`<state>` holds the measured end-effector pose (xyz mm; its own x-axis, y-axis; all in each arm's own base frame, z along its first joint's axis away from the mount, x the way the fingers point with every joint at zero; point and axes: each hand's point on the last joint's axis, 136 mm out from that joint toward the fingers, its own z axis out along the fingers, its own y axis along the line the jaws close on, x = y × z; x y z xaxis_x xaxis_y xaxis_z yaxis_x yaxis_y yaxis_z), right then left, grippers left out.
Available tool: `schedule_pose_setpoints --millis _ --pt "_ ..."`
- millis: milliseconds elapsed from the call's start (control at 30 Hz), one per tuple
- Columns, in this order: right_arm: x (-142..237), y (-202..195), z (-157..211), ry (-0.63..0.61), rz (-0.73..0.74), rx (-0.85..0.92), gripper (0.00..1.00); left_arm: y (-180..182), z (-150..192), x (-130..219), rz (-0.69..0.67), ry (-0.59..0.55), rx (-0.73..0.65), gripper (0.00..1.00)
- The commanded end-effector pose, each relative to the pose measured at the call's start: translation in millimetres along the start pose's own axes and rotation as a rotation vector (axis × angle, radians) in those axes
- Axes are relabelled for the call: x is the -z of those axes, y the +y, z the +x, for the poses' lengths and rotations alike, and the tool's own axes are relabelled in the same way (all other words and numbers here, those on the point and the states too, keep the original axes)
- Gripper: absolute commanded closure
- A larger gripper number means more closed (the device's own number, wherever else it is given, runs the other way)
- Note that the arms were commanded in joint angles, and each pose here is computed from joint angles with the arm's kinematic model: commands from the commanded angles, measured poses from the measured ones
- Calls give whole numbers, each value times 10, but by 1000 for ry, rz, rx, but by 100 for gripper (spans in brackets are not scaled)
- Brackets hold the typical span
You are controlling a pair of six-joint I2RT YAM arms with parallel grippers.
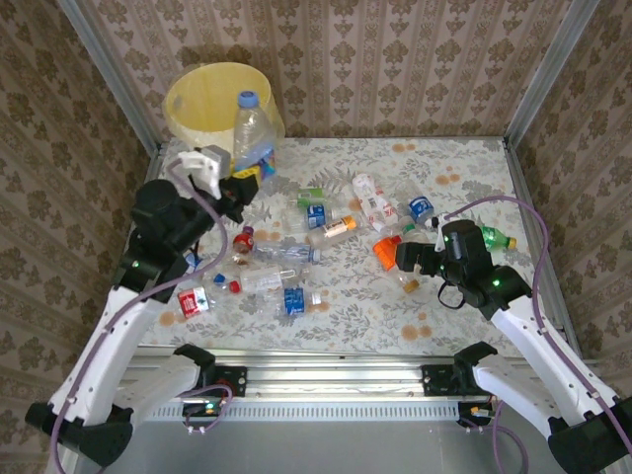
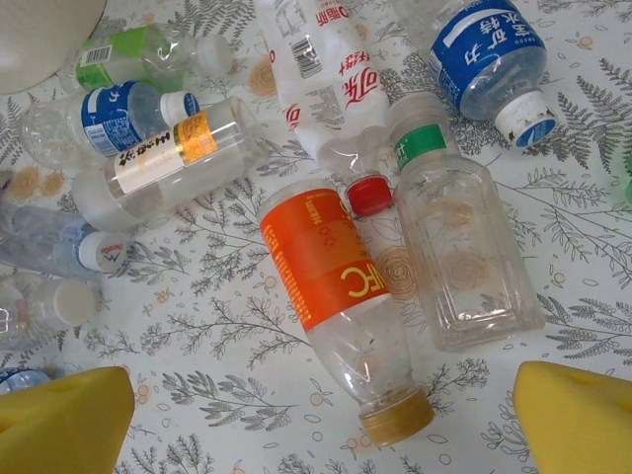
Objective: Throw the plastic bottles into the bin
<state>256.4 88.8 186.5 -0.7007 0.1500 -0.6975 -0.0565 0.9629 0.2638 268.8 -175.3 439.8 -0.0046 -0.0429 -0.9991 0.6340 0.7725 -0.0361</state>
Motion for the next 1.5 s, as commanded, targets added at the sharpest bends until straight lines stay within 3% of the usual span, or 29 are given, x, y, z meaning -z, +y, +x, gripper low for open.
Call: schedule_pose_setpoints --millis 0,133,333,767,967,1133,1300,1367,1467 --pt "-29 39 21 3 -18 -2 0 146 -494 208 -90 -169 -95 81" --pt "-48 47 19 8 -19 -2 0 323 -819 381 -200 -295 -152 82" --pt "-59 48 9 7 -18 0 0 409 -1157 493 -255 -475 -216 81" --pt "-53 40 6 7 -12 22 0 748 -1252 370 -323 -630 -255 79" --pt "-57 52 -5 12 -15 28 0 1193 -1075 16 -360 -495 -196 78" --pt "-39 61 -23 11 -16 33 0 1689 -676 -528 -399 -237 -103 76" --pt "-12 63 -33 8 -17 33 0 2247 64 -1009 -464 64 38 69" --pt "-9 71 -22 11 -23 34 0 2387 377 -1199 -438 169 95 60" --pt "-6 99 3 25 -40 28 0 2620 787 -1406 -431 357 207 35"
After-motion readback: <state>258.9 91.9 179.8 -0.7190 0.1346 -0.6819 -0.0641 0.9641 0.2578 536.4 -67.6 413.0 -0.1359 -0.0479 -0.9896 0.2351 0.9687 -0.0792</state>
